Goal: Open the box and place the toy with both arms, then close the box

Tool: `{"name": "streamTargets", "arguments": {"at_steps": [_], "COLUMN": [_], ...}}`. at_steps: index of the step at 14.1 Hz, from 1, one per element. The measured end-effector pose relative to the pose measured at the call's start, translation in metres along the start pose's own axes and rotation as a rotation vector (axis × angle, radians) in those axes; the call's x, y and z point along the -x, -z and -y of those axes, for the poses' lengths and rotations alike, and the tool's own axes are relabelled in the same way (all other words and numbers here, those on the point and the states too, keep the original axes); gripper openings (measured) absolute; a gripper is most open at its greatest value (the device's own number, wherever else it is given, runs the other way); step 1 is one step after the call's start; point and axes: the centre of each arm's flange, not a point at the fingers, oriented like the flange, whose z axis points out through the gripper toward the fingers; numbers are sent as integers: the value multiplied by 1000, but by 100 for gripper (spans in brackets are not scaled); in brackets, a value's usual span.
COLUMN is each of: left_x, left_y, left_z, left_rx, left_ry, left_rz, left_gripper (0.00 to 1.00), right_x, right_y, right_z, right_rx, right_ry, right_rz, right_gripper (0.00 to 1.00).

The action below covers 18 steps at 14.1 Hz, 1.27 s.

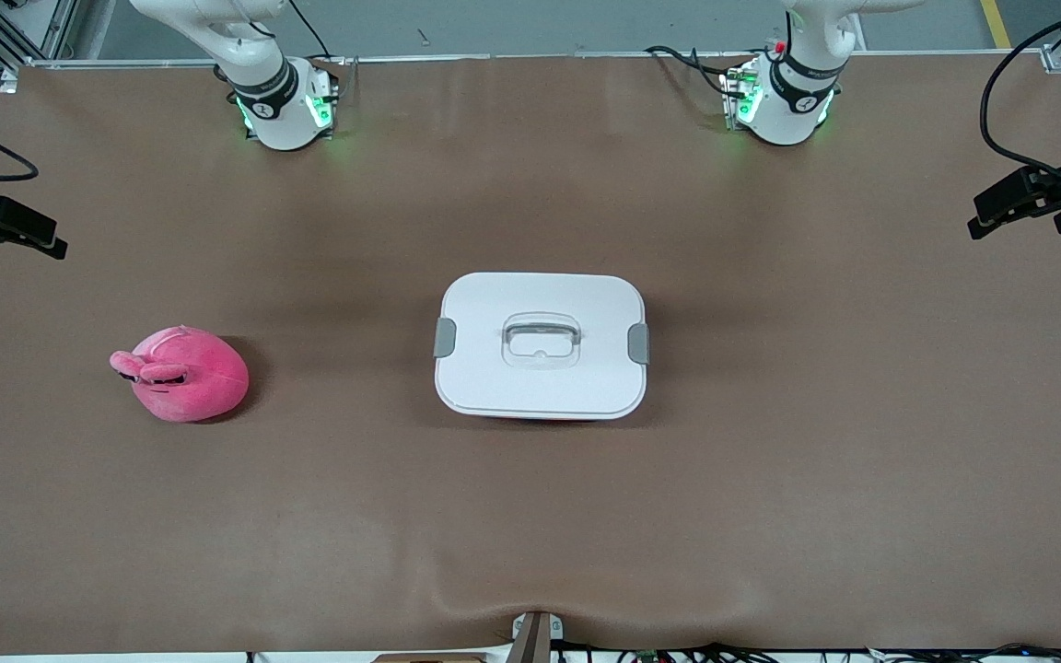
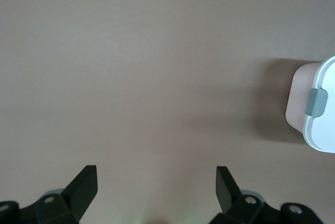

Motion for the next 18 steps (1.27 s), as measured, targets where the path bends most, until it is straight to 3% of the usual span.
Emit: {"name": "streamTargets", "arguments": {"at_steps": [18], "left_x": [-8], "left_y": [-13], "left_z": [10], "left_rx": [-1], "left_ry": [19], "left_rz": [25], "left_gripper": [100], "right_x": [-8], "right_y": [4], "right_z": [2], "right_rx": [-13], "right_ry": [1], "right_rz": [-23], "right_gripper": [100]}}
